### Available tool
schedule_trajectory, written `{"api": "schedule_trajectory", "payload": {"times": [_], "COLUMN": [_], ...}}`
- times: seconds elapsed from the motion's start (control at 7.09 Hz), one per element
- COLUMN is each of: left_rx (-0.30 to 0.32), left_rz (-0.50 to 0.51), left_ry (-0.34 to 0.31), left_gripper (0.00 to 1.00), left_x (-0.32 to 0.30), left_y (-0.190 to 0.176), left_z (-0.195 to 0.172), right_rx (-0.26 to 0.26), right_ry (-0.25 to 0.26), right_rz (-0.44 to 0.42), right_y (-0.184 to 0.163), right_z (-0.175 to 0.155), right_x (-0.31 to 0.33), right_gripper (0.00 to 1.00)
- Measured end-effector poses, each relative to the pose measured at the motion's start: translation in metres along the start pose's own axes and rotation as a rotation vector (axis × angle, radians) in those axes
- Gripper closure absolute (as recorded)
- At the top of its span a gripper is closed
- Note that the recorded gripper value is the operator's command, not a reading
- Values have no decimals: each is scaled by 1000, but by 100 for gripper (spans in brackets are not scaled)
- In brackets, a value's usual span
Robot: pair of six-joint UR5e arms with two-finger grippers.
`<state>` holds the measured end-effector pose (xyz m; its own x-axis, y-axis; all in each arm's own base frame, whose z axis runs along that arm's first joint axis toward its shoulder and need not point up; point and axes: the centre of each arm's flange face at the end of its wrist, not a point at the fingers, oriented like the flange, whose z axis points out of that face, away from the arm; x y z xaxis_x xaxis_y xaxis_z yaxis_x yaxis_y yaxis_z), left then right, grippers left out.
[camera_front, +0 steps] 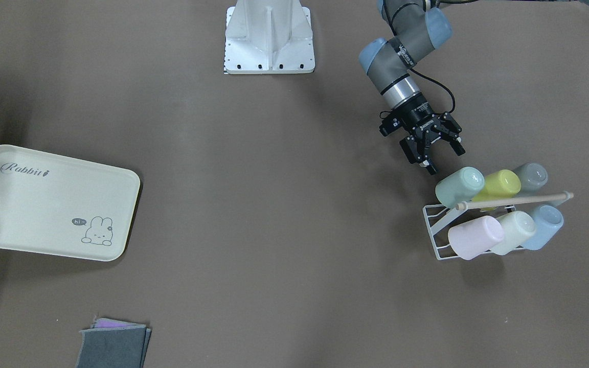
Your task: Pick up and place green cup on tray
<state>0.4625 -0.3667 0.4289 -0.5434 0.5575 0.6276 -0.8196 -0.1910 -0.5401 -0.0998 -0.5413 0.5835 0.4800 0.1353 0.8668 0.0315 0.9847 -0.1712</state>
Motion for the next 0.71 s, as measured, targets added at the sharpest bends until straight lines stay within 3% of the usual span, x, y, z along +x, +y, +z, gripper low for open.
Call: {"api": "schedule_trajectory", "payload": {"times": [0.71], "left_rx": [-3], "left_rz": [6], "left_ry": [5], "left_gripper": [2], "left_x": [2], "left_y": [-9], "left_z": [2], "right_rx": [4], "right_ry": [-12], "right_rz": [-9], "right_y": [2], "right_z": [-5], "right_x": [-4], "right_gripper": [100]}}
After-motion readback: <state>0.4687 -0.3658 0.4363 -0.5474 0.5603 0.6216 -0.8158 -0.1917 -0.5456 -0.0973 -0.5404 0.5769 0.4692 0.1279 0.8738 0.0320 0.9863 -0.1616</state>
